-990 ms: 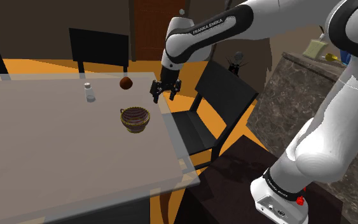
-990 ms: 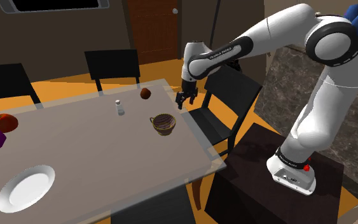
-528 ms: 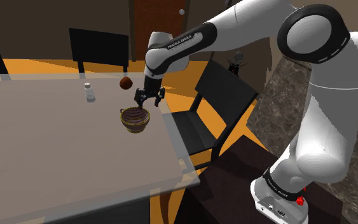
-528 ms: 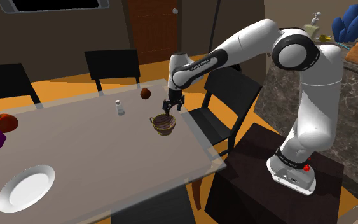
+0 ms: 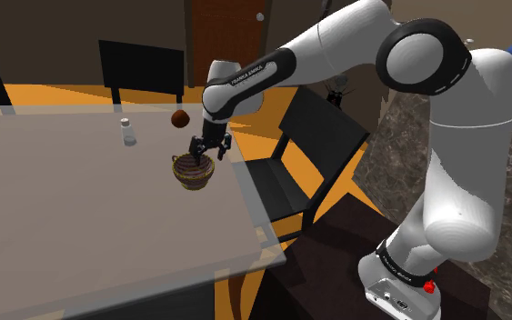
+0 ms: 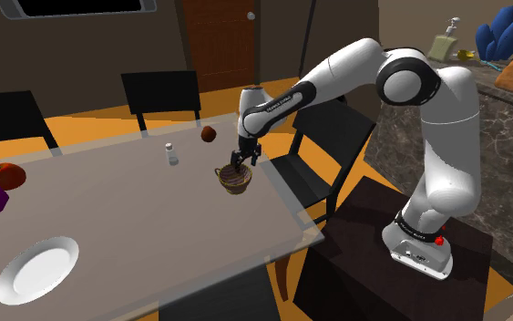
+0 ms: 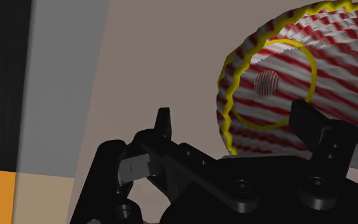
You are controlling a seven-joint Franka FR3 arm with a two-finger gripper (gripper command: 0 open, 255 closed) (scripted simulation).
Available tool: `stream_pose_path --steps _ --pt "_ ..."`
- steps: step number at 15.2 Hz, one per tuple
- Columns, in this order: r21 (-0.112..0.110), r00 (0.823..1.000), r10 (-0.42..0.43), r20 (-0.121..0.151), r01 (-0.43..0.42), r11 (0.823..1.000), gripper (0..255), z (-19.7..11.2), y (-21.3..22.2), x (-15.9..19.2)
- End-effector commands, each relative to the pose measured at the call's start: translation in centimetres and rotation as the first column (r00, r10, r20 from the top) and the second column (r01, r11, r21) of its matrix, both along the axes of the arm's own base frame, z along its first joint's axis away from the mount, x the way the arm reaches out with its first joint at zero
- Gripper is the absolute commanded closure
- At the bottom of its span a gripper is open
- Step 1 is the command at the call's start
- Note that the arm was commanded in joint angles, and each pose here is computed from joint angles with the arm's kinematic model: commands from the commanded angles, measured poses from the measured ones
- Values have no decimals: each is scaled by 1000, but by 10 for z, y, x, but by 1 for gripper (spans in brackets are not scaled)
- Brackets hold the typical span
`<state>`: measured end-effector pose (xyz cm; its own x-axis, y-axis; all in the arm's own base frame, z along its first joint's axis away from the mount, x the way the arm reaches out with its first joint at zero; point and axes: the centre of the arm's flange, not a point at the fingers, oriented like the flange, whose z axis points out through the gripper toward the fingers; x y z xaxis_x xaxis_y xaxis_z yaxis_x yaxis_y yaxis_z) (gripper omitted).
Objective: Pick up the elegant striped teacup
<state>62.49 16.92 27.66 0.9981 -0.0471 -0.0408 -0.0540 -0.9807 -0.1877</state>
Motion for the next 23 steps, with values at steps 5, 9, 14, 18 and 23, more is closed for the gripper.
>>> stream_pose_path --steps 5,9,14,18,23 --pt "0 1000 0 1 0 1000 255 -8 0 0" --pt "0 1000 0 1 0 1000 255 -8 0 1" --pt "0 1000 0 1 0 1000 255 3 0 0" --pt "0 1000 0 1 0 1000 255 24 0 0" --pt "0 1000 0 1 0 1000 255 51 0 0"
